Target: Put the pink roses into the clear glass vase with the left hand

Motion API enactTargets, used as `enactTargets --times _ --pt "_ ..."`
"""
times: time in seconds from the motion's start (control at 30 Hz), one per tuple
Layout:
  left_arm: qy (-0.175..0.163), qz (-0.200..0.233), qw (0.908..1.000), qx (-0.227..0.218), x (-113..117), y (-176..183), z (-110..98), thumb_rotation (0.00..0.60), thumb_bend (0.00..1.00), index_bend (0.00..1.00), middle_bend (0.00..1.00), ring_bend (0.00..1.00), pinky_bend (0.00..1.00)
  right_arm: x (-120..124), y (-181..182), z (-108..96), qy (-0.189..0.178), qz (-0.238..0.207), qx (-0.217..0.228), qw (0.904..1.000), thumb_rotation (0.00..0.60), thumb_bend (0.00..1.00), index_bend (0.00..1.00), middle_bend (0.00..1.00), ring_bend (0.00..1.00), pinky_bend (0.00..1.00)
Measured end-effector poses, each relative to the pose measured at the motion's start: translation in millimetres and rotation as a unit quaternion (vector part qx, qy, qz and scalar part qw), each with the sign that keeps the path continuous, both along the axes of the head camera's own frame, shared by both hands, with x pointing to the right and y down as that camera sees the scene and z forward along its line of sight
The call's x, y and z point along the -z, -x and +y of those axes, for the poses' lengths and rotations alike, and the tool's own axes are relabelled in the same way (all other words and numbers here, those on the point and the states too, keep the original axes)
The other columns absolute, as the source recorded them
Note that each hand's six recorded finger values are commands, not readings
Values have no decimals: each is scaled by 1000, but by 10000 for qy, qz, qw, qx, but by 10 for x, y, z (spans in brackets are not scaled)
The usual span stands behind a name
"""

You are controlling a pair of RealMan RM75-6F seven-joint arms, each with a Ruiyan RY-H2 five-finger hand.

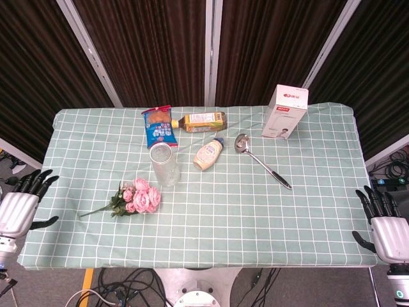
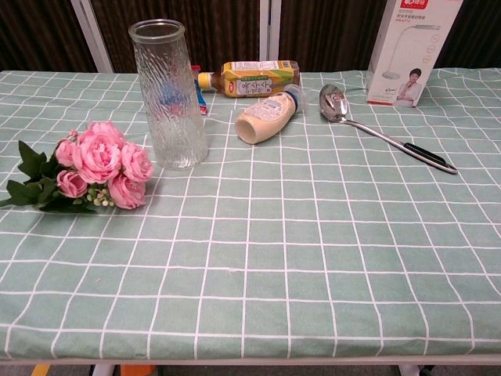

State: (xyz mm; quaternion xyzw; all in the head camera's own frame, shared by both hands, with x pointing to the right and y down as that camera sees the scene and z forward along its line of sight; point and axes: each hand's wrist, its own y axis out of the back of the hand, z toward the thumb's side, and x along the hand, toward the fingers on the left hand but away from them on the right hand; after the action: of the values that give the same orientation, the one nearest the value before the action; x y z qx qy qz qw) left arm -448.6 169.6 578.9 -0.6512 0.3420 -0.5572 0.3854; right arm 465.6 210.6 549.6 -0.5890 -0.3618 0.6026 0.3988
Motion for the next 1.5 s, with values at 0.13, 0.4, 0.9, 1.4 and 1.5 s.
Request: enactTargets --times 0.13,0.4,0.9,1.4,1.5 --pt "518 260 9983 -59 -162 -231 -39 600 0 70 0 0 90 -9 7 -52 17 -12 -18 10000 600 101 0 0 0 0" --pt "978 841 9914 -235 -473 -905 -256 600 0 66 0 0 82 -34 -2 -9 53 -38 -119 9999 600 101 0 0 0 0" --pt "1789 823 9800 268 -1084 -1475 -406 600 0 62 0 0 60 -113 -89 27 96 -97 -200 9997 600 105 0 0 0 0" --pt "2813 913 9553 23 -1163 -1971 -298 600 0 61 0 0 71 -162 -248 15 36 -158 -362 9992 600 120 0 0 0 0" --pt "2875 869 9538 -26 -1200 -1985 -271 600 0 61 3 0 95 -164 -280 19 30 -148 -413 9990 600 122 0 0 0 0"
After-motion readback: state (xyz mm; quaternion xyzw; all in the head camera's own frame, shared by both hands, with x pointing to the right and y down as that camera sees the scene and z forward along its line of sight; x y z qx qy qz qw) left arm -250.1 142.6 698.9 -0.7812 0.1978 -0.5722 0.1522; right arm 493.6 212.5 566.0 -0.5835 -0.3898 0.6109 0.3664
